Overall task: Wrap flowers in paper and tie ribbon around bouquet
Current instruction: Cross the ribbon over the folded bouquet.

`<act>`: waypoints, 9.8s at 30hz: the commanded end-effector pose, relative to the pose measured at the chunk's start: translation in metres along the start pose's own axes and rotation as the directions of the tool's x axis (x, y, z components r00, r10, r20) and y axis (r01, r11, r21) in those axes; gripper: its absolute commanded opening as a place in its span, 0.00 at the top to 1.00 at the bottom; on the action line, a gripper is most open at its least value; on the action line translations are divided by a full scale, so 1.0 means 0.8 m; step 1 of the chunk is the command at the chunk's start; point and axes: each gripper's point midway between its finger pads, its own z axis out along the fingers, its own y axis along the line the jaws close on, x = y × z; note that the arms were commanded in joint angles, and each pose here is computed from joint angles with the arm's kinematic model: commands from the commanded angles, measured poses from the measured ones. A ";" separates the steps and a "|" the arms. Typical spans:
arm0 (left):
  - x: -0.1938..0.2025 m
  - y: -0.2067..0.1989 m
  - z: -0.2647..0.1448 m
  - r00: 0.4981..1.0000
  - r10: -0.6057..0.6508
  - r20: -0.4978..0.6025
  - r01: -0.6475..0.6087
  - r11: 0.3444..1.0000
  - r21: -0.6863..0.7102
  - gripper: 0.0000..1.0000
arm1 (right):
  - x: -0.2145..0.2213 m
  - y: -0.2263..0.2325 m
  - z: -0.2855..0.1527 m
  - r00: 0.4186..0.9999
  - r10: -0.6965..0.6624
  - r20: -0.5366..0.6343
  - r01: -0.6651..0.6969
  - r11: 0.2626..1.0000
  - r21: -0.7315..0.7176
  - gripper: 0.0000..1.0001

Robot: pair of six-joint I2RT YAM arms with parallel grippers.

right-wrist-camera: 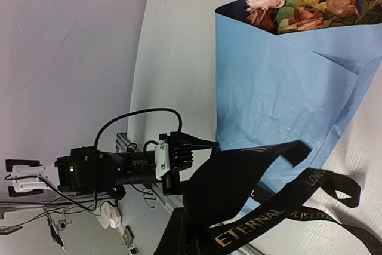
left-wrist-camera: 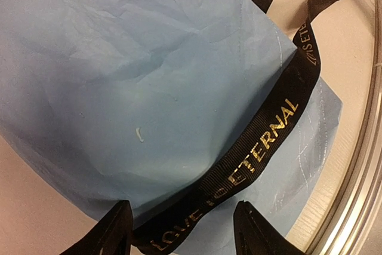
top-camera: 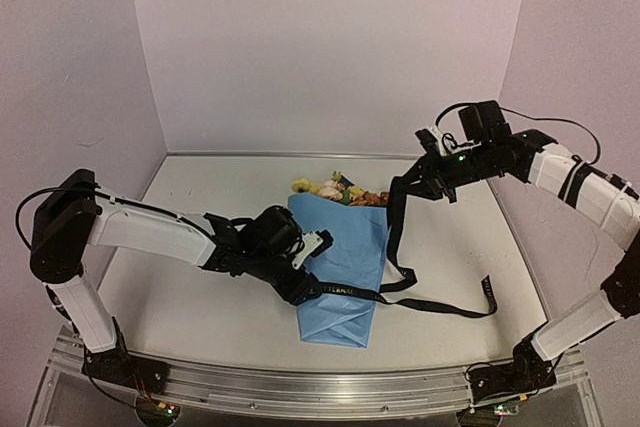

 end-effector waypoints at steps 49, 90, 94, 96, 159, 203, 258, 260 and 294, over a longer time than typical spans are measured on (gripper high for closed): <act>-0.113 0.072 -0.048 0.917 -0.240 0.317 0.207 0.969 0.136 0.97 | 0.147 -0.018 0.195 0.816 0.113 -0.567 -0.132 0.991 0.008 1.00; -0.059 0.008 -0.049 0.959 -0.195 0.207 0.129 0.947 0.293 0.98 | 0.110 -0.110 0.190 0.944 -0.122 -0.305 0.284 0.770 0.571 1.00; -0.058 0.008 -0.045 0.960 -0.201 0.196 0.137 0.945 0.297 0.97 | 0.128 -0.108 0.209 0.933 -0.125 -0.337 0.307 0.764 0.568 1.00; -0.056 0.009 -0.041 0.961 -0.207 0.183 0.147 0.944 0.297 0.96 | 0.131 -0.110 0.212 0.932 -0.131 -0.338 0.315 0.752 0.579 1.00; 0.010 0.157 -0.013 0.752 -0.646 0.129 0.651 0.759 0.011 0.58 | 0.136 -0.073 0.145 0.883 -0.278 -0.379 0.448 0.741 0.500 0.46; -0.038 0.069 -0.005 0.918 -0.390 0.074 0.363 0.900 0.240 0.54 | 0.135 -0.075 0.142 0.876 -0.285 -0.388 0.460 0.733 0.501 0.42; -0.042 0.130 -0.030 0.890 -0.410 0.201 0.414 0.910 0.023 0.75 | 0.157 -0.256 -0.002 0.995 -0.038 -0.096 0.100 0.596 0.797 0.23; -0.040 0.137 -0.024 0.886 -0.421 0.193 0.427 0.904 0.011 0.75 | 0.157 -0.255 -0.001 0.995 -0.036 -0.096 0.098 0.600 0.794 0.23; -0.017 0.069 -0.005 0.957 -0.283 0.059 0.273 0.953 0.131 0.53 | 0.161 -0.251 0.004 0.995 -0.019 -0.100 0.089 0.628 0.773 0.23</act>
